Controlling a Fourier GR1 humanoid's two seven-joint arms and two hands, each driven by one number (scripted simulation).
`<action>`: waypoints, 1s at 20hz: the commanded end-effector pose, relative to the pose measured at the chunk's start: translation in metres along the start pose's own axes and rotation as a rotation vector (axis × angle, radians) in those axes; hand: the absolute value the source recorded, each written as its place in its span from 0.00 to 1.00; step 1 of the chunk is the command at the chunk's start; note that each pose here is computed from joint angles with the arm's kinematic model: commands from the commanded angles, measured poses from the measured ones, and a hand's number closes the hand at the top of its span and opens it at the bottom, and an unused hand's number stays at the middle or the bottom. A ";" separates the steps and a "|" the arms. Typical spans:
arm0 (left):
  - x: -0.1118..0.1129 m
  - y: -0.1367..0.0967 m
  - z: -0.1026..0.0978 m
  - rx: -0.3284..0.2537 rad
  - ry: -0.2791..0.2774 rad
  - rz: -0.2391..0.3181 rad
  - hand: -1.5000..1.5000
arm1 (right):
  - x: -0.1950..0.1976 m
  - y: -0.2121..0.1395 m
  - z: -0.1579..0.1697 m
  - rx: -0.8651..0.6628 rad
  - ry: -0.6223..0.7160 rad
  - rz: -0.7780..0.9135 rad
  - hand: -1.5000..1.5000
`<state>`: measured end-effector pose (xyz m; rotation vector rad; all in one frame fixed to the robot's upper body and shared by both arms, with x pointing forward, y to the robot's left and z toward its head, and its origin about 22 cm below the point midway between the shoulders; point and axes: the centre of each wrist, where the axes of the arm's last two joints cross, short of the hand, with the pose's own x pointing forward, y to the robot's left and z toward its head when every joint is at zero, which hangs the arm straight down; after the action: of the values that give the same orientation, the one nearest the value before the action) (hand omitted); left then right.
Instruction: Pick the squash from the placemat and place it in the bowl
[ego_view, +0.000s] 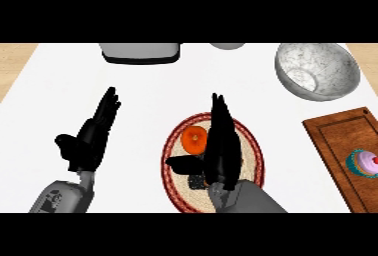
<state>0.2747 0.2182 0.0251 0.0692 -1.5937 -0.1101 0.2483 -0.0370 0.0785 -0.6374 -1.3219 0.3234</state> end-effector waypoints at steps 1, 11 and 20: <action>-0.001 0.006 0.013 -0.010 -0.004 0.003 0.50 | 0.005 -0.007 0.009 0.043 0.094 -0.020 0.00; 0.005 0.014 0.000 -0.011 0.002 -0.006 0.50 | -0.021 0.005 0.029 0.030 0.012 -0.161 0.00; 0.006 0.000 0.007 -0.018 -0.002 0.010 0.50 | -0.018 0.022 0.016 0.026 0.071 -0.236 0.00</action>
<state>0.2688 0.2199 0.0328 0.0576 -1.5917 -0.1128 0.2258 -0.0359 0.0654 -0.4810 -1.3617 0.2177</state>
